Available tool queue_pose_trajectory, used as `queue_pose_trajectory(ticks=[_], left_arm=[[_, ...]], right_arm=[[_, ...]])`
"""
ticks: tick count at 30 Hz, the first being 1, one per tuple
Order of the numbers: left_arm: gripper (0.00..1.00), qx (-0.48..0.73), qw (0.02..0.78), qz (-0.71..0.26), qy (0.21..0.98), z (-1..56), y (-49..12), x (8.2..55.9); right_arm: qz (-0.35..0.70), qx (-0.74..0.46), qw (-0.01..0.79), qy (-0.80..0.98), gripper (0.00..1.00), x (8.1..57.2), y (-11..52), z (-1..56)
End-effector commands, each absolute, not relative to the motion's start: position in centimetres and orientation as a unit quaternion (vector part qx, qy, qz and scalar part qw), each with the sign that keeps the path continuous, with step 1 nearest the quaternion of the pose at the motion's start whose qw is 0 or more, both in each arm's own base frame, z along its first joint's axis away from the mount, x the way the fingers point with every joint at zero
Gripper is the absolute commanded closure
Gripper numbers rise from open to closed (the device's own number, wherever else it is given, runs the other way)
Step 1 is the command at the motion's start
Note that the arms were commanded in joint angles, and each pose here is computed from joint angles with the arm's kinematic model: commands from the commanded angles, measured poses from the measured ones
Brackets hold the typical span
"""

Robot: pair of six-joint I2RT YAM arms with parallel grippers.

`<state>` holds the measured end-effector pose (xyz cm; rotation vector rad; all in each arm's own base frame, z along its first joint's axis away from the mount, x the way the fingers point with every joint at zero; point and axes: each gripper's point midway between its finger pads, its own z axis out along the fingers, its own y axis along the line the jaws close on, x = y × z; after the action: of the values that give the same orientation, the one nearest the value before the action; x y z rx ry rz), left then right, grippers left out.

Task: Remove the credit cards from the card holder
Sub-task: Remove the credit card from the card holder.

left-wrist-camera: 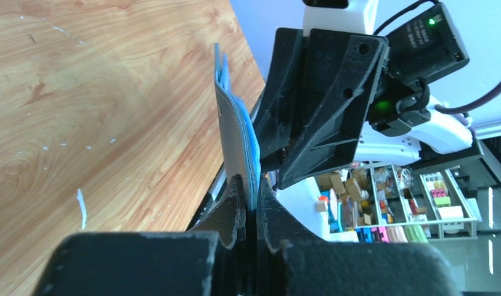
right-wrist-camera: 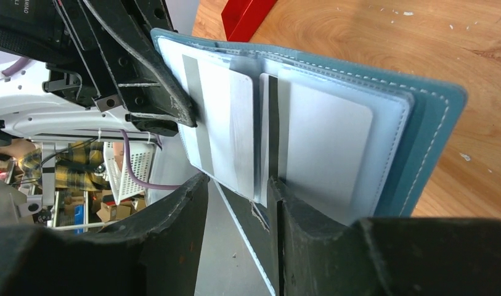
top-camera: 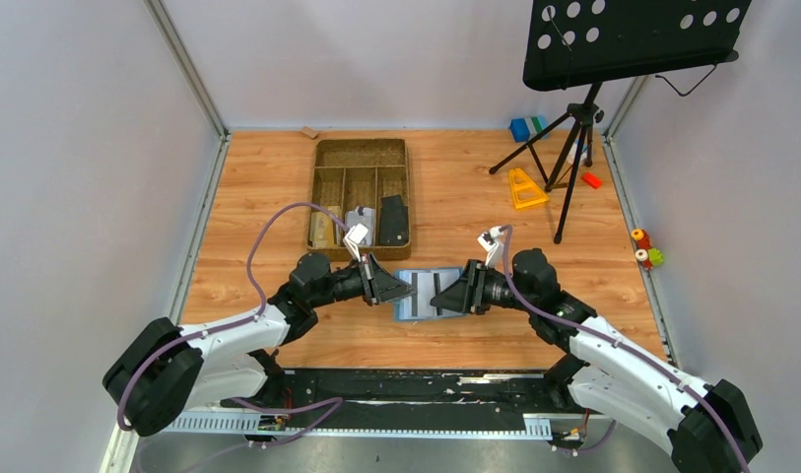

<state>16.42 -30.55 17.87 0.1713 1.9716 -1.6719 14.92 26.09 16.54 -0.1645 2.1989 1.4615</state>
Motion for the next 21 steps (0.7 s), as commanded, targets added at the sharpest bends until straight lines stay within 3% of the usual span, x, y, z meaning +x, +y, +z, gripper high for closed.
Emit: queue_pose_trajectory(ticks=[1,13,21], left_arm=[[1.0,0.089,0.288,-0.683,0.666,22.6,-30.8,15.4],[1.0,0.092,0.281,-0.71,0.639,23.9,-30.8,14.8],[1.0,0.087,0.286,-0.715,0.631,24.3,-30.7,14.8]], right_arm=[[0.553,-0.056,0.259,0.79,0.59,15.2,26.2,17.3],[0.629,-0.083,0.272,0.723,0.62,14.5,27.2,22.0],[0.649,-0.066,0.28,0.704,0.85,14.3,26.8,23.0]])
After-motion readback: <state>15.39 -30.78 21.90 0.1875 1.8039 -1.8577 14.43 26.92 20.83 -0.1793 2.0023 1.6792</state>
